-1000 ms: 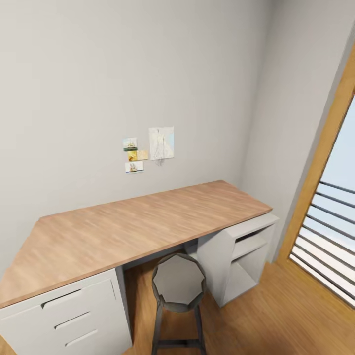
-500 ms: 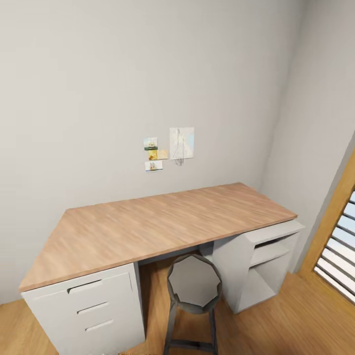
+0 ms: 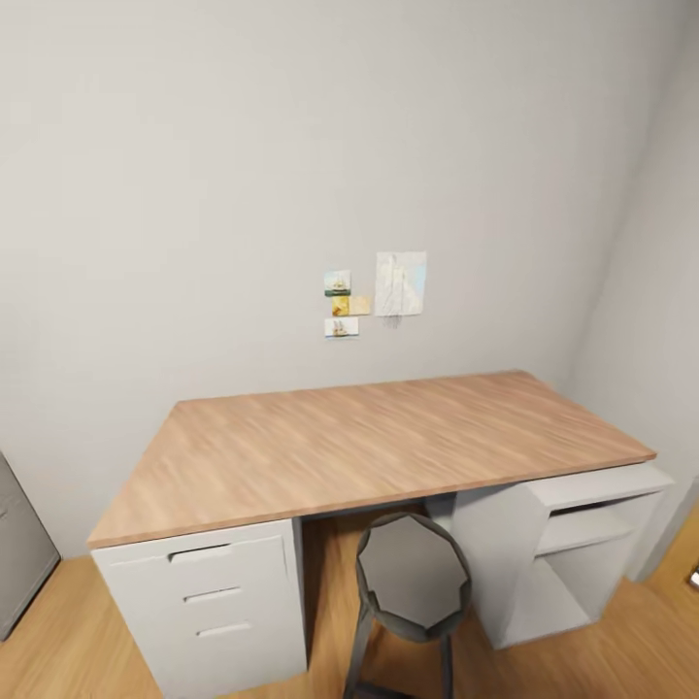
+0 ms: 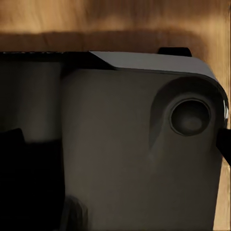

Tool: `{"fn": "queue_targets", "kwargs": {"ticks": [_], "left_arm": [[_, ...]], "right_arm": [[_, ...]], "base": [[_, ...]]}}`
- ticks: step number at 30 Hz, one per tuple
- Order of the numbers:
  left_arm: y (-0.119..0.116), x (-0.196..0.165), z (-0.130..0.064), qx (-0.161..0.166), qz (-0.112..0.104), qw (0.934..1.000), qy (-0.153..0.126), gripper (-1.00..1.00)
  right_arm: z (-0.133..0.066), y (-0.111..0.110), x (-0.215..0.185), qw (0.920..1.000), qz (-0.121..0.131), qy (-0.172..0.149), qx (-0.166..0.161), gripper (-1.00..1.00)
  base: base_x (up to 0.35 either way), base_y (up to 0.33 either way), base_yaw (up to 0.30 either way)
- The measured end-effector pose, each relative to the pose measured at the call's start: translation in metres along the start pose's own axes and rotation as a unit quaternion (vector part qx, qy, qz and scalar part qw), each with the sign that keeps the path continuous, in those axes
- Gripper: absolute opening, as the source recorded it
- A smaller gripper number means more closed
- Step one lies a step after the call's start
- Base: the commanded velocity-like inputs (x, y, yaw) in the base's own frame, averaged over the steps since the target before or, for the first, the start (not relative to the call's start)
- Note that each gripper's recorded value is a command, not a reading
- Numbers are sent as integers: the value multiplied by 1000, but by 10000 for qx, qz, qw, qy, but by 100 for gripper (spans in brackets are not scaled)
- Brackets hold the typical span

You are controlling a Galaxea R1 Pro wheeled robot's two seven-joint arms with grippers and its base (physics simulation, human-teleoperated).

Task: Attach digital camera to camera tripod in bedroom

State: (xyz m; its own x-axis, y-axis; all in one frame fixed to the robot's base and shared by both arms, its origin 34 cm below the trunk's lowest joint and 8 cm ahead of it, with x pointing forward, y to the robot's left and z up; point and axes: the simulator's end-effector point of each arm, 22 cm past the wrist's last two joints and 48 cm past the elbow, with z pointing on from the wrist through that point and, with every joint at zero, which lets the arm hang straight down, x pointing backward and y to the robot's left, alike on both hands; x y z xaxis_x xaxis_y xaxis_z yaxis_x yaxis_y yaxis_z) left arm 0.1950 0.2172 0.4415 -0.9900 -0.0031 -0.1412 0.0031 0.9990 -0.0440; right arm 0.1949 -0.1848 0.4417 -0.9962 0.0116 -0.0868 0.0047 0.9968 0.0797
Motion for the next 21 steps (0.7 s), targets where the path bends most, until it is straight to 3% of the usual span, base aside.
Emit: {"fn": "queue_targets", "kwargs": {"ticks": [6, 21], "left_arm": [[1, 0, 0, -4, -3, 10000, 0, 100], [2, 0, 0, -11, -12, 10000, -7, 100]], "right_arm": [[0, 0, -13, 9999, 1, -131, 3, 100], [0, -1, -16, 9999, 6, -165, 3, 100]], "base": [[77, -110, 286], [5, -7, 287]]}}
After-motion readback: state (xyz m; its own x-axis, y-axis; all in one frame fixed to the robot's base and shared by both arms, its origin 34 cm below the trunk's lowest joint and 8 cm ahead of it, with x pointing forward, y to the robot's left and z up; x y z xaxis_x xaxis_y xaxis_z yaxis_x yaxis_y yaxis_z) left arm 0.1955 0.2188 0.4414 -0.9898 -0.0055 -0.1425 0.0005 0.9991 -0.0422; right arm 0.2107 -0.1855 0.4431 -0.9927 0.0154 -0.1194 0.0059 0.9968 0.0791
